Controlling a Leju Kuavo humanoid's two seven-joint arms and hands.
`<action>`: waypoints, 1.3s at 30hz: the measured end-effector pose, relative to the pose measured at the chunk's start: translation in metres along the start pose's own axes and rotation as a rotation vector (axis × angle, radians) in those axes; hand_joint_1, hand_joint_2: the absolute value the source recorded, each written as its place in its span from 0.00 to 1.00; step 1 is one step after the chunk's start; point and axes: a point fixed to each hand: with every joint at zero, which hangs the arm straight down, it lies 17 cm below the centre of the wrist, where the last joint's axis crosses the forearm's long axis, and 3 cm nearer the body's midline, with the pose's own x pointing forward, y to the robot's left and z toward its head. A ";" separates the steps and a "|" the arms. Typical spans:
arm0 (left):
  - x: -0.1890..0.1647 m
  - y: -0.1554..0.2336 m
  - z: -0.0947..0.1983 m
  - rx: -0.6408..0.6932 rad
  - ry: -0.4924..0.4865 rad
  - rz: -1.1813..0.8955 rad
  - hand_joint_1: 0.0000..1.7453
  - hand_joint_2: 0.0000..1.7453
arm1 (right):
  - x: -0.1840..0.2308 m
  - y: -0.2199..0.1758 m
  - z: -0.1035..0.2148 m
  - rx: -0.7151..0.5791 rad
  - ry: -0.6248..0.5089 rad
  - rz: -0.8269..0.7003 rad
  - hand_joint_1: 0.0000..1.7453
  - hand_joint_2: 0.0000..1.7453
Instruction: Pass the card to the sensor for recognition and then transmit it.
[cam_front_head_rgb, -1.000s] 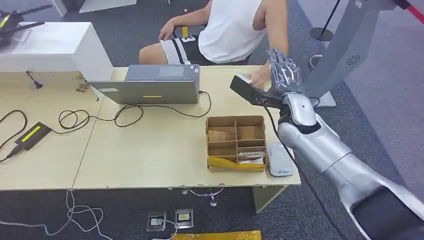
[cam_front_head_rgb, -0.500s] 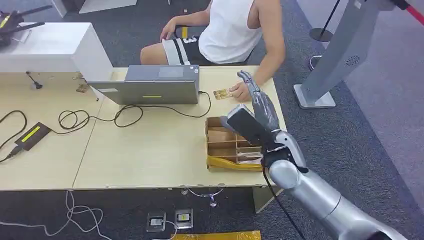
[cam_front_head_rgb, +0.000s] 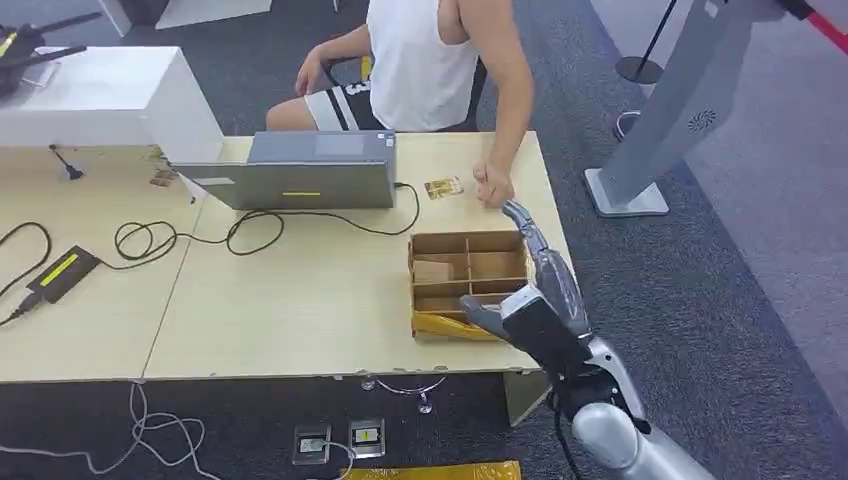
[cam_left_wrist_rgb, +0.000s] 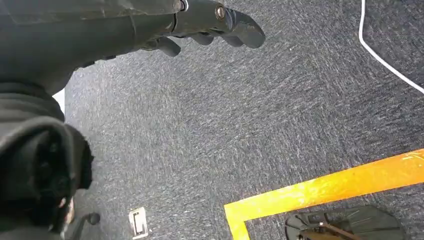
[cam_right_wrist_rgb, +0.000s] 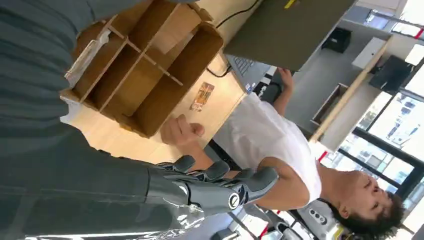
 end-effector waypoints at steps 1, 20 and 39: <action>0.000 0.000 0.000 0.000 -0.001 -0.002 0.00 0.00 | -0.002 0.000 0.003 0.001 0.008 0.011 0.00 1.00; 0.013 0.002 -0.003 -0.014 -0.007 -0.020 0.00 0.00 | -0.083 -0.006 0.048 0.088 0.196 0.750 0.00 1.00; 0.018 0.006 -0.005 -0.011 -0.010 -0.025 0.00 0.00 | -0.104 -0.005 0.060 0.141 0.242 0.787 0.00 1.00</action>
